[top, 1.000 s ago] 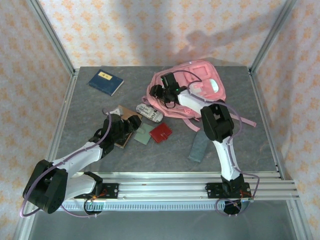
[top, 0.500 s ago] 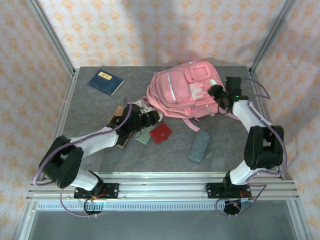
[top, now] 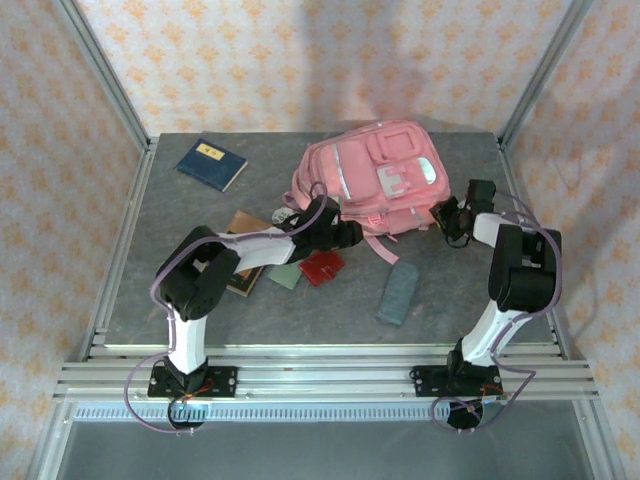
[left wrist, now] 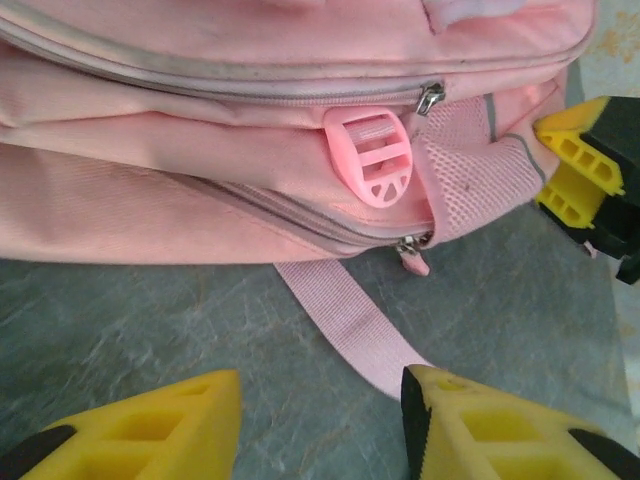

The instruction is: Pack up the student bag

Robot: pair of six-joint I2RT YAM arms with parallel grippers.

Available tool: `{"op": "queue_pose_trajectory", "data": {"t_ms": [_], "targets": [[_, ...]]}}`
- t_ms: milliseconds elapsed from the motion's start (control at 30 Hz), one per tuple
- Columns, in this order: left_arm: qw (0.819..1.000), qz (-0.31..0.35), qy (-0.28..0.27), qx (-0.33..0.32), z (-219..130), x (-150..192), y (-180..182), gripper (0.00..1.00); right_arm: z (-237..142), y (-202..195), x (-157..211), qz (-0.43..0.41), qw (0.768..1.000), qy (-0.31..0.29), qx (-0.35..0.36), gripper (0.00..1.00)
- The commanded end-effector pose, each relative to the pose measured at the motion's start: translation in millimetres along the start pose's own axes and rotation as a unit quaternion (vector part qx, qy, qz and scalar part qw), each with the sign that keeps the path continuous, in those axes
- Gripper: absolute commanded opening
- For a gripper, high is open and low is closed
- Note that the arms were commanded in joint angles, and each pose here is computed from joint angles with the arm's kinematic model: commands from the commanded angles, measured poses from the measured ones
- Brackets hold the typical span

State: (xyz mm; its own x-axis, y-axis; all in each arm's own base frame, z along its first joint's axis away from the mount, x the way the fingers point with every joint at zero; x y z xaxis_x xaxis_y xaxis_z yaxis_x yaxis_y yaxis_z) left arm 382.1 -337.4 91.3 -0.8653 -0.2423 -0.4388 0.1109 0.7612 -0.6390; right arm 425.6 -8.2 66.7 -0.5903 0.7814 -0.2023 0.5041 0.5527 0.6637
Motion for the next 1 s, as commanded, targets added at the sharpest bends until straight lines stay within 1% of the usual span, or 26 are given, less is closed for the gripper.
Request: {"op": "queue_pose_trajectory", "data": {"t_ms": [0,67,167,200,267,433,567,633,700,733,833,967], "targets": [[1.000,0.014,0.017,-0.019,13.8,-1.2,1.0,0.41,-4.7,18.9,-0.8,-0.013,0.999,-0.005,-0.047,0.12],[0.999,0.024,0.022,-0.029,23.6,-3.3,2.8,0.37,-17.6,22.4,-3.1,-0.014,0.998,-0.021,-0.051,0.06],[0.998,0.035,0.031,-0.045,38.0,-7.5,3.9,0.33,-42.5,31.5,-5.1,-0.012,0.997,-0.042,-0.066,0.01],[0.998,0.037,0.034,-0.049,42.6,-8.6,4.7,0.30,-51.0,34.5,-4.4,-0.012,0.996,-0.048,-0.070,0.00],[0.997,0.043,0.029,-0.060,49.8,-13.9,6.2,0.27,-66.7,39.4,-1.1,-0.014,0.995,-0.057,-0.078,0.00],[0.992,0.074,0.003,-0.107,62.6,-35.5,13.9,0.23,-101.8,45.7,13.6,-0.020,0.992,-0.074,-0.098,0.00],[0.990,0.103,-0.029,-0.096,63.8,-63.1,0.7,0.24,-125.0,51.0,28.2,-0.014,0.988,-0.081,-0.130,0.00],[0.988,0.116,-0.045,-0.087,60.4,-76.7,-8.5,0.25,-128.1,48.4,31.3,-0.004,0.987,-0.084,-0.134,0.00],[0.988,0.129,-0.056,-0.068,52.0,-85.5,-23.3,0.29,-135.5,51.0,31.8,-0.001,0.985,-0.094,-0.143,0.00],[0.987,0.134,-0.061,-0.057,46.4,-88.2,-30.2,0.32,-136.7,51.2,31.1,-0.001,0.985,-0.098,-0.144,0.00],[0.986,0.144,-0.084,-0.017,19.7,-90.0,-46.7,0.48,-139.8,54.6,28.1,-0.002,0.984,-0.103,-0.144,0.00],[0.980,0.148,-0.127,0.044,-27.3,-83.2,-60.7,0.70,-145.9,61.1,22.2,0.003,0.982,-0.116,-0.149,0.00]]}}
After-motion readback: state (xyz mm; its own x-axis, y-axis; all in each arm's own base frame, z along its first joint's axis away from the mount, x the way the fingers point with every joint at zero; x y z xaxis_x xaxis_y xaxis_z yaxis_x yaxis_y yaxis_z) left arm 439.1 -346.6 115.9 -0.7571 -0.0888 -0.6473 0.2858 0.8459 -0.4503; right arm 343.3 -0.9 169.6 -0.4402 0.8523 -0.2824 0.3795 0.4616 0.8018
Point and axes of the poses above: each hand's point on the last joint's axis, 136 mm out from that joint toward the fingers, its own z axis out along the fingers, its own y axis along the line the jaws close on, x = y × z, the point moved 2 cm from there along -z, back along the fingers, and after that the axes turned 1 degree about z, right-handed, at the moved point
